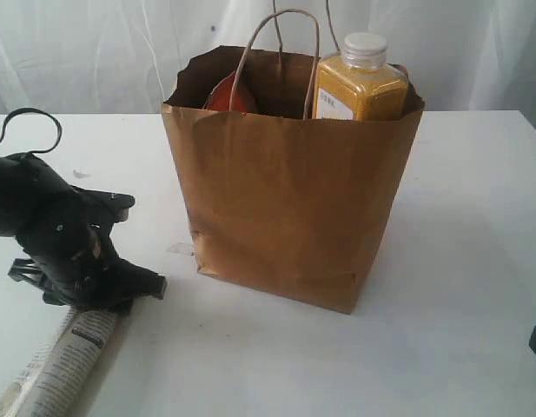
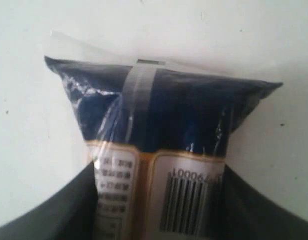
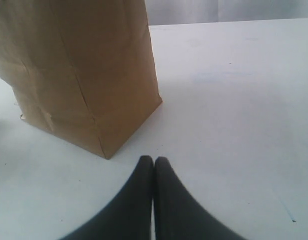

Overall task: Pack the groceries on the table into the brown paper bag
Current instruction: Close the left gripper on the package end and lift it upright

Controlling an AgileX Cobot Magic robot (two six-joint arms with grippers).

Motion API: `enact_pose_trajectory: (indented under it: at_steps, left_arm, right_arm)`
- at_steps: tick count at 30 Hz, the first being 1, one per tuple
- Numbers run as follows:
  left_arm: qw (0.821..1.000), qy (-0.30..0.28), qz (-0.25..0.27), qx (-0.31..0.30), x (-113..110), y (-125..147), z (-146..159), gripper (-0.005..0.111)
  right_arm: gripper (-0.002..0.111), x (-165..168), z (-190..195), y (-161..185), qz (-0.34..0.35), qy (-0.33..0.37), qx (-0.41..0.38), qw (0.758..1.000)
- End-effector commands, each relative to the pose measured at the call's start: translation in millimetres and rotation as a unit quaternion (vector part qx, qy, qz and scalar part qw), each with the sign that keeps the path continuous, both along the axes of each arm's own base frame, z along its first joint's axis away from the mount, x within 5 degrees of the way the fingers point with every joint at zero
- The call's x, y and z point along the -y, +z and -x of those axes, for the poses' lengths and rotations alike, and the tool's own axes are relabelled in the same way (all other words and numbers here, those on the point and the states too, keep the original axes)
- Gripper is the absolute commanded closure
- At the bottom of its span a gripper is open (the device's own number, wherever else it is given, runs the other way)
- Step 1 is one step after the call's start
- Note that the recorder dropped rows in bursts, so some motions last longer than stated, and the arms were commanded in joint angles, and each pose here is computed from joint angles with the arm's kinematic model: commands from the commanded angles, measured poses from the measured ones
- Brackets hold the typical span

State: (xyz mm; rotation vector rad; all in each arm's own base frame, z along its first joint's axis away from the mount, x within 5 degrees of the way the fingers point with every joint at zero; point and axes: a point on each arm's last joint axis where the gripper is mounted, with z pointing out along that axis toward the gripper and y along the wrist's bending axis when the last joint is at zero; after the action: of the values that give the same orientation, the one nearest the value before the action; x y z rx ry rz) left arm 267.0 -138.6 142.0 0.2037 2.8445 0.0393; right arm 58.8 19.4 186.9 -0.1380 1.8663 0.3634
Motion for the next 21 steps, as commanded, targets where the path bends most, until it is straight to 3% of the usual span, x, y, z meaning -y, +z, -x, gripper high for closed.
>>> enact_pose_trajectory:
  at_steps: [1, 9, 14, 21]
  left_arm:
    - [0.998, 0.003, -0.045, -0.052, -9, -16, 9, 0.106]
    - [0.998, -0.005, -0.055, -0.042, -11, 5, 9, 0.107]
    - [0.999, -0.004, -0.051, 0.012, -15, 51, 7, 0.107]
    - [0.993, 0.01, 0.003, 0.121, -21, 133, 15, 0.107]
  right_arm:
    - [0.108, 1, 0, -1, 0.004, -0.003, 0.004, 1.0]
    - [0.108, 1, 0, -1, 0.004, -0.003, 0.004, 1.0]
    - [0.108, 1, 0, -1, 0.004, -0.003, 0.004, 1.0]
    - [0.108, 1, 0, -1, 0.004, -0.003, 0.004, 1.0]
